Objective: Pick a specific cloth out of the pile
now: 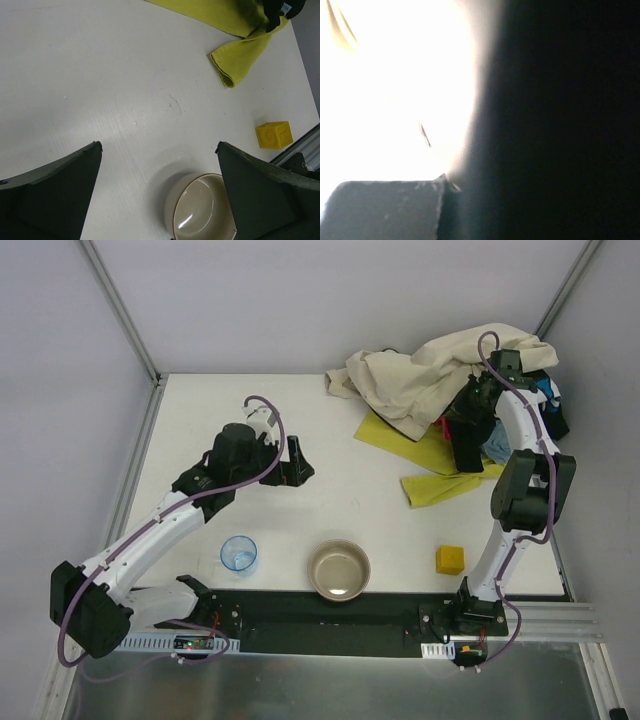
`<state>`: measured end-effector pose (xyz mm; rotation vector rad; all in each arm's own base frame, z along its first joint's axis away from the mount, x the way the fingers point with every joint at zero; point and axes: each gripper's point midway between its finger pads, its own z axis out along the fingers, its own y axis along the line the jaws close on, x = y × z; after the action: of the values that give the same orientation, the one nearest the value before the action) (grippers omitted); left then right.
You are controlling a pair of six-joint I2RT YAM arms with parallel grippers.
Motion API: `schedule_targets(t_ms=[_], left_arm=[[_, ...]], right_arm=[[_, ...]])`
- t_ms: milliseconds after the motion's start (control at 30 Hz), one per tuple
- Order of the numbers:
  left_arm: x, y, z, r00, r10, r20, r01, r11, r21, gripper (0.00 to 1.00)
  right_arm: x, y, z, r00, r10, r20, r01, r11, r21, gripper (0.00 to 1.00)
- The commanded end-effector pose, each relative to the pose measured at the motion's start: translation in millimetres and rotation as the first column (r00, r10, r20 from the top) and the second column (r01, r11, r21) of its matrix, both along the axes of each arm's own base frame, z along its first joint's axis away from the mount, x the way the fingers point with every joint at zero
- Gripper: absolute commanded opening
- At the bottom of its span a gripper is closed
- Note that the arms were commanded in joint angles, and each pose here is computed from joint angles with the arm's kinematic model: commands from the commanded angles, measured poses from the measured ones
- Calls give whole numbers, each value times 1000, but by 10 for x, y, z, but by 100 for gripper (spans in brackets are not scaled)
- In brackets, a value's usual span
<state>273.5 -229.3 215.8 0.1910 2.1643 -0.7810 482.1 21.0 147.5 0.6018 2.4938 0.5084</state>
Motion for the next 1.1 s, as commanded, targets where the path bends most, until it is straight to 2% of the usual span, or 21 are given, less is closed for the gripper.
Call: schedule_targets(t_ms=[0,200,433,700,1067], left_arm=[[-166,-21,-3,999,-11,-47,9,999,-43,99],[-99,-137,-52,994,-35,-99,31,999,-42,99],[225,-539,-106,980,-110,-164,104,994,-41,99],[665,-1382,-178,947,-242,-212,229,970,-88,99],[932,-2833,-354,912,-382,-152,361,921,-150,99]], right_arm=[[46,207,675,984,34,174,-47,996,72,1],[188,84,829,977,-3,211,-11,998,62,1],[396,-175,1123,967,-51,248,36,997,66,1],[527,-423,1330,949,-116,292,95,992,85,1],[679,-851,1458,920,-217,325,186,975,124,0]])
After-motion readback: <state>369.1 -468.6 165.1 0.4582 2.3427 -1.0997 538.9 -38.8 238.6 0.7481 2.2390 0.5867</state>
